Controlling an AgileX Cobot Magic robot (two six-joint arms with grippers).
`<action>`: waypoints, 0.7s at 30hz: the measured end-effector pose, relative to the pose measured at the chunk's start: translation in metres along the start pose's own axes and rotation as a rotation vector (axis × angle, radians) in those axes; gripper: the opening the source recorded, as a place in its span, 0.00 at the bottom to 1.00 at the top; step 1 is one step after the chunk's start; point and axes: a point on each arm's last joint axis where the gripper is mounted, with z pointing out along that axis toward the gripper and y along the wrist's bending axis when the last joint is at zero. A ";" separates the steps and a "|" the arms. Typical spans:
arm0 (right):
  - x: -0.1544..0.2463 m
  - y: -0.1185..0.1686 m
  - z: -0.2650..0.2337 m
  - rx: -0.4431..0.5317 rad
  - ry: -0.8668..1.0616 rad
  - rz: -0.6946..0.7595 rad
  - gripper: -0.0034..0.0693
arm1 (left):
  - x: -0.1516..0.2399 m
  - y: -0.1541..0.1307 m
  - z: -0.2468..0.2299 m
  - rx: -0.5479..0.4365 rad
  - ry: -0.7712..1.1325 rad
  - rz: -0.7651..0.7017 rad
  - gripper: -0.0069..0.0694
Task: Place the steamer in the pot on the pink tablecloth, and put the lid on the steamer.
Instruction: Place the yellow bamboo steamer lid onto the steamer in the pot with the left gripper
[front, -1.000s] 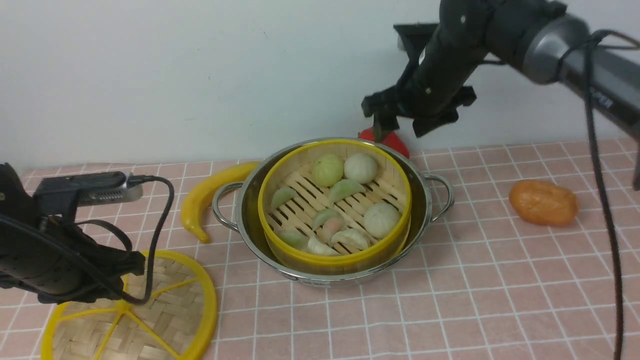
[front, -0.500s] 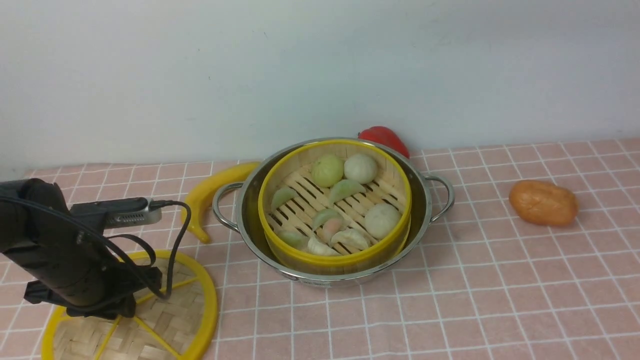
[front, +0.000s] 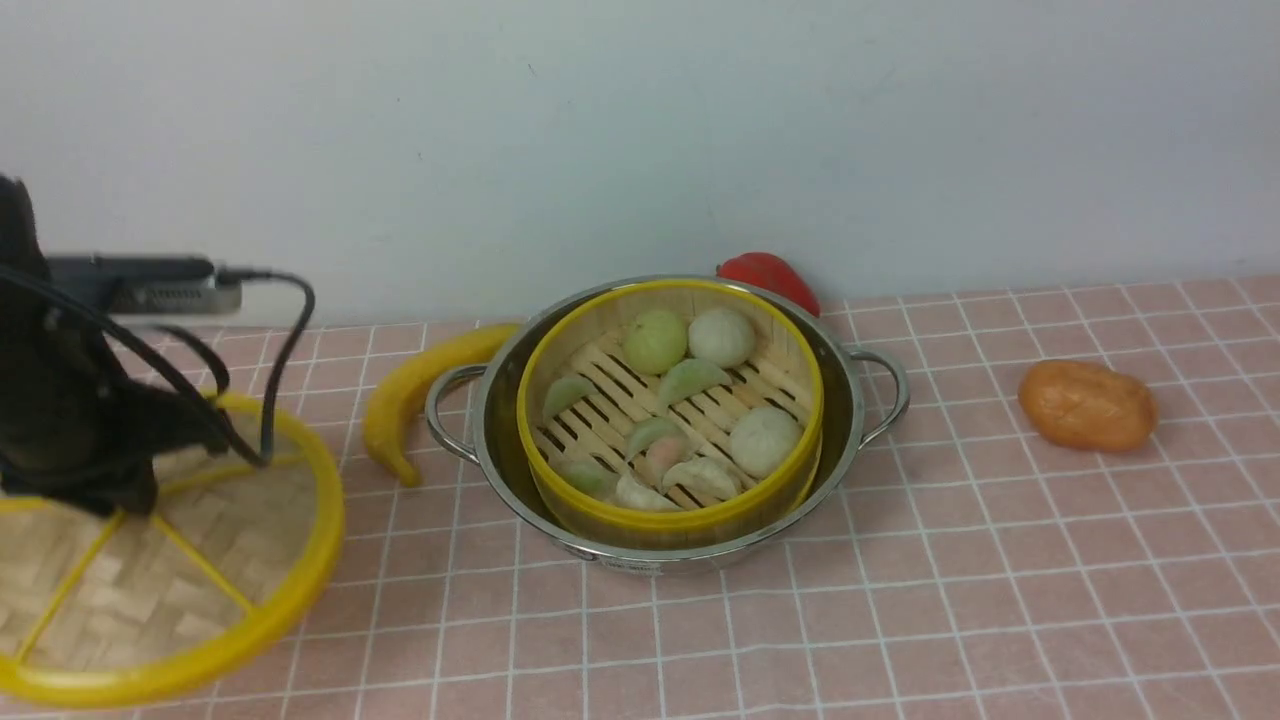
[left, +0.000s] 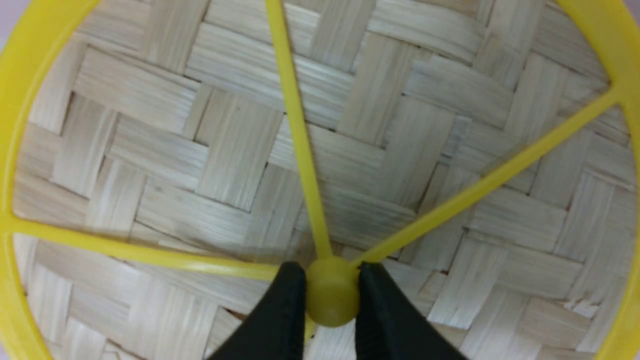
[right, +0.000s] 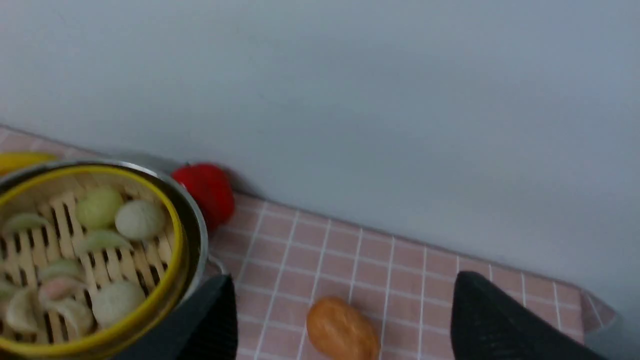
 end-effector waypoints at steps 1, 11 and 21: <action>0.017 -0.002 -0.003 0.008 0.029 0.009 0.81 | -0.009 -0.009 -0.013 0.034 -0.050 0.025 0.24; 0.144 -0.014 -0.019 0.035 0.186 0.152 0.81 | -0.062 -0.190 -0.042 0.278 -0.242 0.407 0.24; 0.169 -0.020 -0.046 -0.005 0.113 0.280 0.81 | -0.073 -0.265 -0.007 0.197 -0.178 0.526 0.24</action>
